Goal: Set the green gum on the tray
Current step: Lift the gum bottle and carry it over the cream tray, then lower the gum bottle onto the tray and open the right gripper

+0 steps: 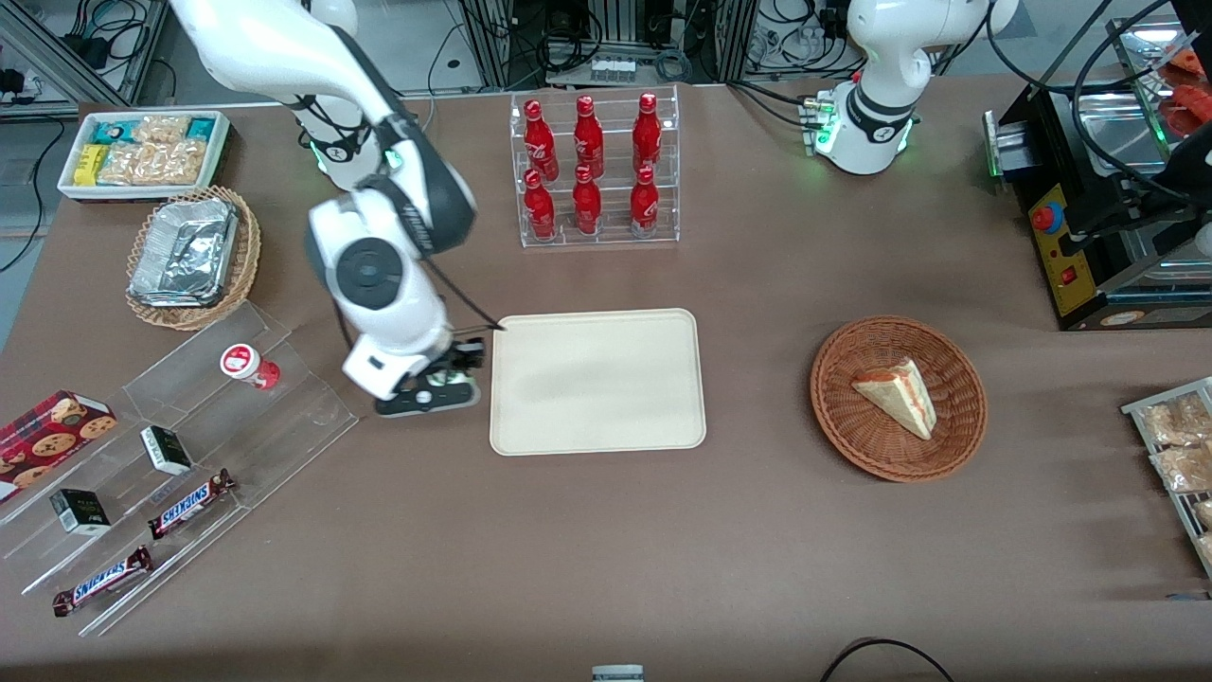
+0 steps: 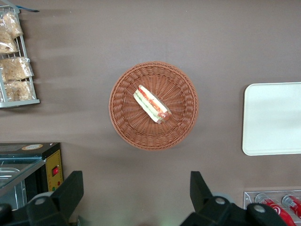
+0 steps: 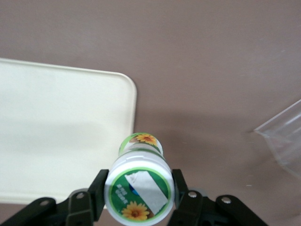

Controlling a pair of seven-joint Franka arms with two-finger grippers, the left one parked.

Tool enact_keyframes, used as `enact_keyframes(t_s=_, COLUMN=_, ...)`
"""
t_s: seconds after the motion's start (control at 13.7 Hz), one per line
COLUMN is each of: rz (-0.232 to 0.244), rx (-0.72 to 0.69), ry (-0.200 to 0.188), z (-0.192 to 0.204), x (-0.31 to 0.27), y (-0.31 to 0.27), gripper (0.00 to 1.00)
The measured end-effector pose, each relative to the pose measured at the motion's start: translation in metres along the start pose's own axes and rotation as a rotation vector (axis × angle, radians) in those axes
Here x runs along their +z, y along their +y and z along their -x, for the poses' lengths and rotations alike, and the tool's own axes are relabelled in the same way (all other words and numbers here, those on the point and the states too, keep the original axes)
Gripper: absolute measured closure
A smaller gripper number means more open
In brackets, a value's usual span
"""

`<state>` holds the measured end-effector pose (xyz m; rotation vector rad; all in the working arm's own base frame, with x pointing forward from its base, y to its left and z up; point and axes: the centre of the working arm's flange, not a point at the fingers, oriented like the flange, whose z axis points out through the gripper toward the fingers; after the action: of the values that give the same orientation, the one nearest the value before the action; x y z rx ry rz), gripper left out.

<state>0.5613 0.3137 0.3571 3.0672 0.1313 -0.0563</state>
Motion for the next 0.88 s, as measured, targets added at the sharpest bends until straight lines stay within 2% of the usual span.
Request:
enact_keyframes(t_s=0.22, rz=-0.007, rx=0.103, ry=0.024, z=-0.003, x=0.027, y=-0.048, gripper=0.41)
enact_keyframes(t_s=0.44, rz=-0.058, rx=0.191, ry=0.011, z=-0.002, x=0.047, y=-0.086, gripper=0.41)
enact_keyframes(t_s=0.59, rz=-0.074, rx=0.227, ry=0.008, z=0.0, x=0.053, y=-0.108, gripper=0.41)
enact_keyframes(t_s=0.88, rz=-0.087, rx=0.246, ry=0.029, z=0.009, x=0.069, y=-0.148, gripper=0.41)
